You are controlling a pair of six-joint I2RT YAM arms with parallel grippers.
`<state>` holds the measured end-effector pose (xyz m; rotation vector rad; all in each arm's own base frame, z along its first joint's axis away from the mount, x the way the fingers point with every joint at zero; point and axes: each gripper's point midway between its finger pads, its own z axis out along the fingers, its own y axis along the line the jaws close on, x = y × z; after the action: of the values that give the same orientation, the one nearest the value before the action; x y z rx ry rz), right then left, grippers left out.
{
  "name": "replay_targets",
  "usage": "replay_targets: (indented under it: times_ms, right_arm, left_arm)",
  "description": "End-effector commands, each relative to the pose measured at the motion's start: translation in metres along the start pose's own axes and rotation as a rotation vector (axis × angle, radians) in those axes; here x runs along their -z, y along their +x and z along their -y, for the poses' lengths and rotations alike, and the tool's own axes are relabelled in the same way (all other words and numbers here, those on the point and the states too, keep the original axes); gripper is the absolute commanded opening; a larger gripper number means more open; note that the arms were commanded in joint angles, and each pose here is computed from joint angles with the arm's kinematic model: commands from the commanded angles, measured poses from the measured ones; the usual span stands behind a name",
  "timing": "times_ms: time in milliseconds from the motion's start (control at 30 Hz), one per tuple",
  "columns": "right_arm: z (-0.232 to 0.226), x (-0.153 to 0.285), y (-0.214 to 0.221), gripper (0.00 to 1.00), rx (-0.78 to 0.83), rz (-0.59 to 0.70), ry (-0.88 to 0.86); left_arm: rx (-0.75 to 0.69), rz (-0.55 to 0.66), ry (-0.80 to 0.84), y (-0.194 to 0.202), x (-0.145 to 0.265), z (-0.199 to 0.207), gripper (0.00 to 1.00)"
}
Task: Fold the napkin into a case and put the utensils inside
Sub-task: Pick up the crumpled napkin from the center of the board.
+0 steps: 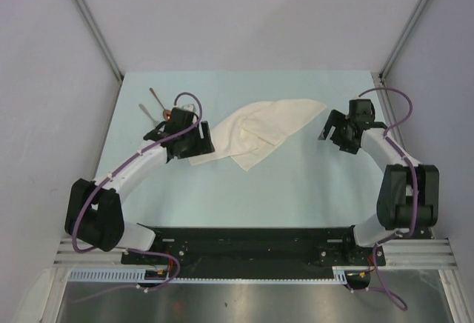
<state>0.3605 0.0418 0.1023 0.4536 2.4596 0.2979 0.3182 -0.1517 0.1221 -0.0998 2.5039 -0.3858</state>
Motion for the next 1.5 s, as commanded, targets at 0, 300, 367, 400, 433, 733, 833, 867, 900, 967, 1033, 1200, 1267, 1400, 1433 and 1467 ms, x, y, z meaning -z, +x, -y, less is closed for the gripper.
replay_targets:
  times_ms: [0, 300, 367, 400, 433, 733, 833, 867, 900, 967, 1033, 1200, 1267, 1400, 1433, 1467]
  right_arm:
    - [0.011, -0.032, -0.049, 0.91, -0.108, 0.106, 0.015]
    - [0.009, -0.101, -0.134, 0.91, -0.052, 0.156, 0.079]
    - [0.006, -0.113, -0.143, 0.91, -0.033, 0.149, 0.08]
    - [0.006, -0.127, -0.137, 0.91, -0.027, 0.122, 0.087]
    - [0.001, -0.128, -0.151, 0.91, -0.021, 0.148, 0.075]
    - [0.004, -0.165, -0.159, 0.87, 0.08, 0.156, 0.161]
    - [-0.007, -0.176, -0.15, 0.79, 0.12, 0.133, 0.163]
    - [-0.008, -0.178, -0.151, 0.77, 0.129, 0.131, 0.159]
    - [-0.008, -0.18, -0.15, 0.75, 0.14, 0.122, 0.16]
    - [-0.01, -0.189, -0.141, 0.71, 0.153, 0.094, 0.161]
    - [-0.014, -0.192, -0.141, 0.66, 0.158, 0.089, 0.148]
    - [-0.022, -0.199, -0.142, 0.45, 0.171, 0.067, 0.122]
    - [-0.026, -0.196, -0.148, 0.19, 0.164, 0.079, 0.107]
    - [-0.039, -0.171, -0.175, 0.0, 0.149, 0.129, 0.056]
    - [-0.044, -0.151, -0.193, 0.0, 0.14, 0.173, 0.045]
    - [-0.045, -0.139, -0.199, 0.0, 0.137, 0.186, 0.044]
  left_arm:
    - [0.198, 0.166, -0.039, -0.018, -0.001, -0.01, 0.79]
    - [0.218, 0.057, -0.033, -0.028, -0.04, -0.006, 0.71]
    - [0.239, 0.009, 0.025, -0.021, -0.048, -0.001, 0.71]
    - [0.256, -0.016, 0.041, -0.017, -0.055, 0.001, 0.71]
    - [0.261, -0.03, 0.06, -0.016, -0.059, 0.004, 0.73]
    - [0.302, -0.063, 0.038, -0.011, -0.086, -0.003, 0.9]
    - [0.352, -0.035, 0.023, -0.015, -0.085, -0.013, 0.87]
    - [0.365, -0.021, 0.025, -0.017, -0.085, -0.016, 0.86]
    - [0.38, 0.005, 0.027, -0.022, -0.085, -0.016, 0.86]
    - [0.393, 0.009, 0.02, -0.024, -0.088, -0.02, 0.87]
    - [0.405, 0.002, 0.014, -0.026, -0.092, -0.02, 0.86]
    - [0.419, -0.038, 0.0, -0.027, -0.106, -0.021, 0.72]
    - [0.409, -0.01, -0.014, -0.036, -0.104, -0.023, 0.41]
    - [0.35, 0.086, -0.055, -0.073, -0.081, -0.028, 0.09]
    - [0.334, 0.128, -0.051, -0.092, -0.069, -0.023, 0.0]
    - [0.304, 0.159, -0.096, -0.099, -0.061, -0.03, 0.0]
